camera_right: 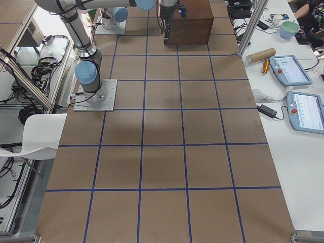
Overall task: Open drawer and put corn inside
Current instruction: 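Lower the left gripper and grasp the yellow corn cob, then lift the corn and carry it over the open drawer with the left gripper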
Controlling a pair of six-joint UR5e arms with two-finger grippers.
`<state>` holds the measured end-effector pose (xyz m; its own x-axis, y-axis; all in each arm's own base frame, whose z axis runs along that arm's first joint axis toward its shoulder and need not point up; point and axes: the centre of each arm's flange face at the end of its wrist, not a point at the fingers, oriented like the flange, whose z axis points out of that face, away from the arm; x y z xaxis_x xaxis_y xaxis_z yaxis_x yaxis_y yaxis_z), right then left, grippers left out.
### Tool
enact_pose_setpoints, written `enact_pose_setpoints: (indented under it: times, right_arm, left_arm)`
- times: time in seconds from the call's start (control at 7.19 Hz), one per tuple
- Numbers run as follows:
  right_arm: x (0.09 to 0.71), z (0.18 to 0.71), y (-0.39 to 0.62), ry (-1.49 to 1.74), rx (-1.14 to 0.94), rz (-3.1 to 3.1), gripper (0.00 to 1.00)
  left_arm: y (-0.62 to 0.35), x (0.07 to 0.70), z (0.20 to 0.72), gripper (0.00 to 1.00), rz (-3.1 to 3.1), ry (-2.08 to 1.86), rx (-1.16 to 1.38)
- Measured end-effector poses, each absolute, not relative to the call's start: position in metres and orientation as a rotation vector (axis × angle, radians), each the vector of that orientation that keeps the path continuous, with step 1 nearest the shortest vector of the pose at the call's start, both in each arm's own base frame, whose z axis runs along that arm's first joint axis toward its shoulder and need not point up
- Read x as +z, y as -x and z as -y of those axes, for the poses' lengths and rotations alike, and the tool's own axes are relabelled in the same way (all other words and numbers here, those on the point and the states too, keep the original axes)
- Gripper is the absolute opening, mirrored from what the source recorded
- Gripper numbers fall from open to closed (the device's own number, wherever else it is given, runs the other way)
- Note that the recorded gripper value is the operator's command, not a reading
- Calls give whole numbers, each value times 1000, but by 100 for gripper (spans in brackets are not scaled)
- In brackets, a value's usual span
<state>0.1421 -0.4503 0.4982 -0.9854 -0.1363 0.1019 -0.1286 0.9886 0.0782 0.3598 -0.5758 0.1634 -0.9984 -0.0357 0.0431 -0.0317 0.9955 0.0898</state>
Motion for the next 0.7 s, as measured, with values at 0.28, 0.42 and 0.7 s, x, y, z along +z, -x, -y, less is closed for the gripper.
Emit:
enact_pose_setpoints:
  times: [0.28, 0.42, 0.7]
  right_arm:
    - [498, 450, -142, -202, -108, 3026, 100]
    - [498, 450, -142, -202, -108, 3026, 100]
    - [498, 450, -142, -202, -107, 3026, 100]
  left_arm:
    - [-361, 165, 575, 0, 3106, -55, -152]
    - [-361, 166, 575, 0, 3109, -55, -153]
    - [-361, 167, 575, 0, 3110, -56, -154]
